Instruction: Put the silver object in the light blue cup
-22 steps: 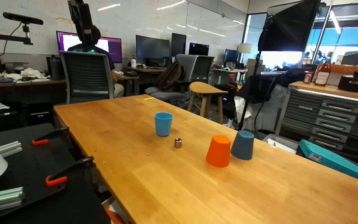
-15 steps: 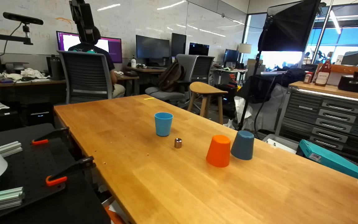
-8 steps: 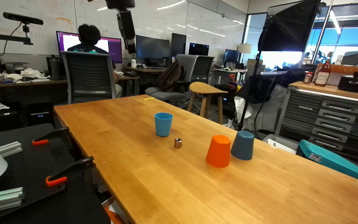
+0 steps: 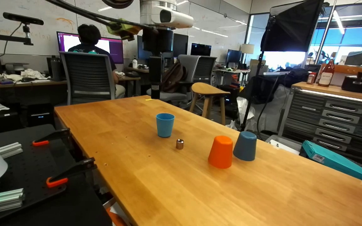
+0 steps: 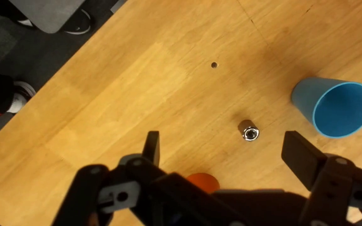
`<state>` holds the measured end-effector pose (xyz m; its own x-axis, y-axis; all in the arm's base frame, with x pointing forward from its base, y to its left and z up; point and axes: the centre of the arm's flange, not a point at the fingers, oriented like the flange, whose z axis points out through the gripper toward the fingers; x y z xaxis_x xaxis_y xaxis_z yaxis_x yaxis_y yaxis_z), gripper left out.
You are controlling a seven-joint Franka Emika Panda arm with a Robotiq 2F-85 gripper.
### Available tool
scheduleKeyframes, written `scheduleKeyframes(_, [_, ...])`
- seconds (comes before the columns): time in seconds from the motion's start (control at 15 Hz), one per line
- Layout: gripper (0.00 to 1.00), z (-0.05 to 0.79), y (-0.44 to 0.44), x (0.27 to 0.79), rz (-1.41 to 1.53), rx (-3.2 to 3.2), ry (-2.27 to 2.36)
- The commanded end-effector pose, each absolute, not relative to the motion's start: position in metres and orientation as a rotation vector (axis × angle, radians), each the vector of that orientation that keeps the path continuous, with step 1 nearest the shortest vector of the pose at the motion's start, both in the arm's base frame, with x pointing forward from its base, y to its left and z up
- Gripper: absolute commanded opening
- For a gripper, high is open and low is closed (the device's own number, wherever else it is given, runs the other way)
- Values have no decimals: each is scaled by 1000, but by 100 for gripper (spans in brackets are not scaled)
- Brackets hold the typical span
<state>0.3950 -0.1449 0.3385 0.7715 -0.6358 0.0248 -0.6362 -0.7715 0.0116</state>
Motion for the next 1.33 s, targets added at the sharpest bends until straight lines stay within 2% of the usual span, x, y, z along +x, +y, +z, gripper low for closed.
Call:
scheduleKeyframes(0.0, [100, 334, -139, 404, 68, 2913, -1105])
scheduleKeyframes(0.07, [100, 314, -142, 432, -33, 2837, -1188])
scheduleKeyframes(0.13, [100, 299, -145, 446, -1, 2809, -1275])
scheduleKeyframes(0.53, [100, 237, -143, 504, -42, 2702, -1562])
scheduleKeyframes(0.93, [100, 188, -132, 537, -22, 2659, -1681])
scheduleKeyframes(1.27, [100, 151, -125, 543, -34, 2628, -1720])
